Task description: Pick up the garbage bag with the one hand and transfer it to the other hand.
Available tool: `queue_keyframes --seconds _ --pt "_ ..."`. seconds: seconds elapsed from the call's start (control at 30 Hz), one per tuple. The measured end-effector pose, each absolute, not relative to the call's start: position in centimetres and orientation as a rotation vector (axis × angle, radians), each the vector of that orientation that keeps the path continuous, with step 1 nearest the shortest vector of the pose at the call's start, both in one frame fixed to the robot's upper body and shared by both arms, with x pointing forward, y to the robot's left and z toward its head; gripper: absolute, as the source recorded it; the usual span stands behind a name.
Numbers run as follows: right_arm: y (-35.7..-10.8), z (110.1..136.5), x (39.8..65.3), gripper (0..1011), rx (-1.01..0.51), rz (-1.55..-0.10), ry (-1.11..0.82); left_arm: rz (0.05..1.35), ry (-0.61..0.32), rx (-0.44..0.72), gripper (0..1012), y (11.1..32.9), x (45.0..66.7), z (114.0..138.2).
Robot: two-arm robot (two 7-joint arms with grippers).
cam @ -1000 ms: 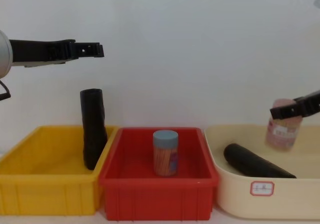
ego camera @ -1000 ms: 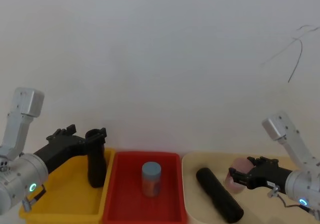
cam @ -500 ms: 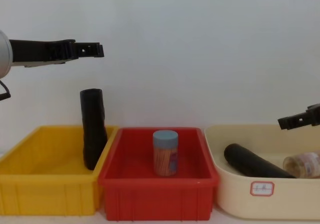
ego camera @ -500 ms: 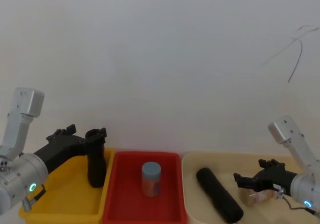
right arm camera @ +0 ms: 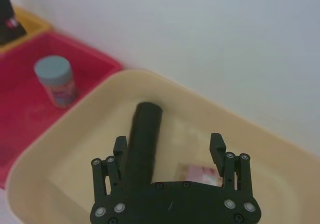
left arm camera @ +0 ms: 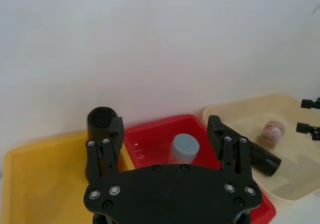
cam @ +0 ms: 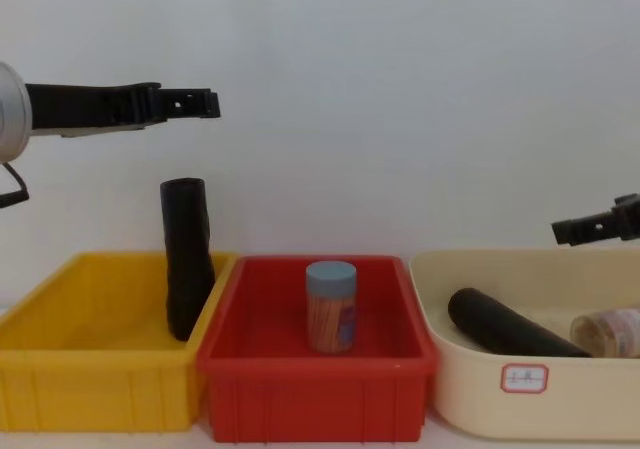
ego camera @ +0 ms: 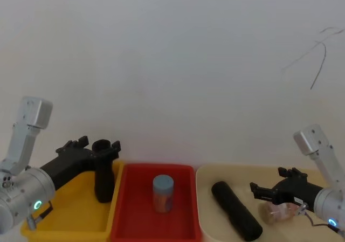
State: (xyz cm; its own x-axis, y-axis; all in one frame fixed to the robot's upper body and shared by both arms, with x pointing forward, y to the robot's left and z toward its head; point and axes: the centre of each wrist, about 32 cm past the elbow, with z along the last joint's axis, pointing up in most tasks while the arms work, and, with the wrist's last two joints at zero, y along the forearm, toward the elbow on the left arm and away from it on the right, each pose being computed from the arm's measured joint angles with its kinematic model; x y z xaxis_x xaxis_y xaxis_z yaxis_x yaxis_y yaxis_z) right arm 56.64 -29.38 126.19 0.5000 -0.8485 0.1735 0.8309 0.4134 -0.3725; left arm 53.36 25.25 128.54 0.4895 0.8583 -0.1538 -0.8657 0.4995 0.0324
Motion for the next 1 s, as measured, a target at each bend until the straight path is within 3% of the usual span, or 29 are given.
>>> queue_keyframes --seconds 0.5,1.0 --pt "-27.9 125.4 53.4 1000 -0.207 -1.014 -0.033 0.869 0.158 -0.037 1001 24.9 53.9 127.7" --pt "-25.1 124.3 49.5 1000 0.046 -0.947 -0.086 0.776 0.167 -0.024 1001 24.5 53.7 126.9"
